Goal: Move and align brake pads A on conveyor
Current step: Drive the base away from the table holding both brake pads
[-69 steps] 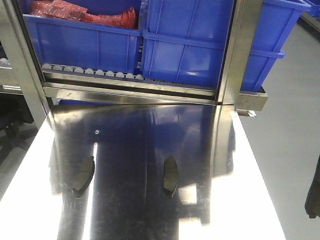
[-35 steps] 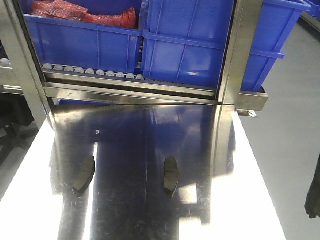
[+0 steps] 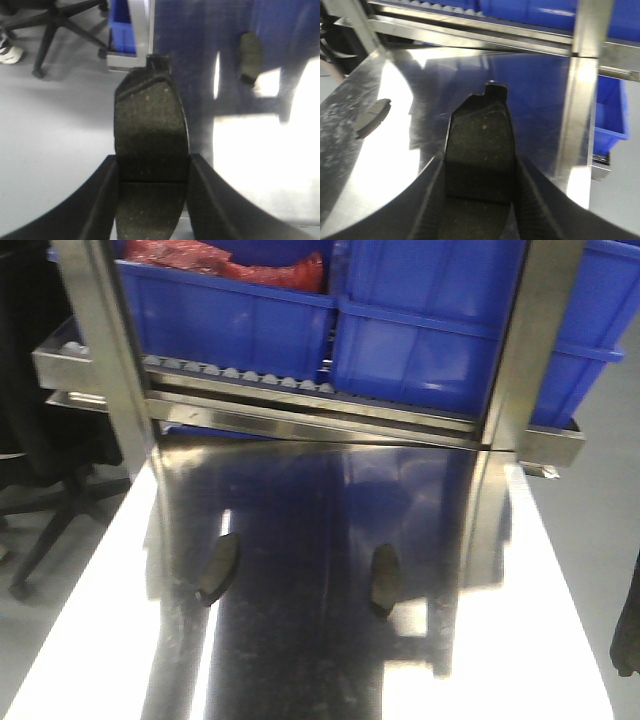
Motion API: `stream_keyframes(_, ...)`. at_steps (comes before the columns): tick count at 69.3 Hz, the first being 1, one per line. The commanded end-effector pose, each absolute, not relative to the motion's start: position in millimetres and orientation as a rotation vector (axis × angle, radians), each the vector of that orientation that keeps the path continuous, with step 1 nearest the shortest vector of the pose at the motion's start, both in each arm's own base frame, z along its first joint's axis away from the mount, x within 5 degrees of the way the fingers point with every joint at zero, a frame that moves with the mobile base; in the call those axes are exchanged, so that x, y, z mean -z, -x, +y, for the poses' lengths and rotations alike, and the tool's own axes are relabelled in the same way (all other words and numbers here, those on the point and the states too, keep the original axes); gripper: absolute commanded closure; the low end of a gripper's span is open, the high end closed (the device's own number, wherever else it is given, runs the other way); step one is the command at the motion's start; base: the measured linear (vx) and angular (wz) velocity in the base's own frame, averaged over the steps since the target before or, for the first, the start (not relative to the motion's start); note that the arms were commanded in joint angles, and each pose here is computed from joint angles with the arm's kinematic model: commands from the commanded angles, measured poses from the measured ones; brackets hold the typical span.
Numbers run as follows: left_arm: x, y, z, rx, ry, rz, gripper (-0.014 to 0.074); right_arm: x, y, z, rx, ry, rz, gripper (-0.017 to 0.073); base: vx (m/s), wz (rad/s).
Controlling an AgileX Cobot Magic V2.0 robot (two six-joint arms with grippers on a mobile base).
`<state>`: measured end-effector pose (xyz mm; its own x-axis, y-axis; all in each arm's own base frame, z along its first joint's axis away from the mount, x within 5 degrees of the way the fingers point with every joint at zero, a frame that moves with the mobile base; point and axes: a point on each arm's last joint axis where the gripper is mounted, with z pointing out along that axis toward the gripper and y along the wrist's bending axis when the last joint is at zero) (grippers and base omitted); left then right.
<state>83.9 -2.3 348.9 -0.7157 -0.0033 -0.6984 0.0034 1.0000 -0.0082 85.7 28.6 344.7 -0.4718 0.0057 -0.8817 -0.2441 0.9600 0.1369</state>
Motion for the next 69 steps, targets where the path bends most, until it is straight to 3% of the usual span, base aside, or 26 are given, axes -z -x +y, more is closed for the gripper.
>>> stream_keyframes(1,-361.3,-87.1,-3.1,0.025,0.0,2.274,0.06,-361.0,-87.9,29.0,-0.306,0.169,1.929,0.0568,-0.09,0.34)
stream_keyframes(69,-361.3,-87.1,-3.1,0.025,0.0,2.274,0.06,-359.9,-87.5,28.8,-0.303,0.17,1.942,0.0568,-0.15,0.52)
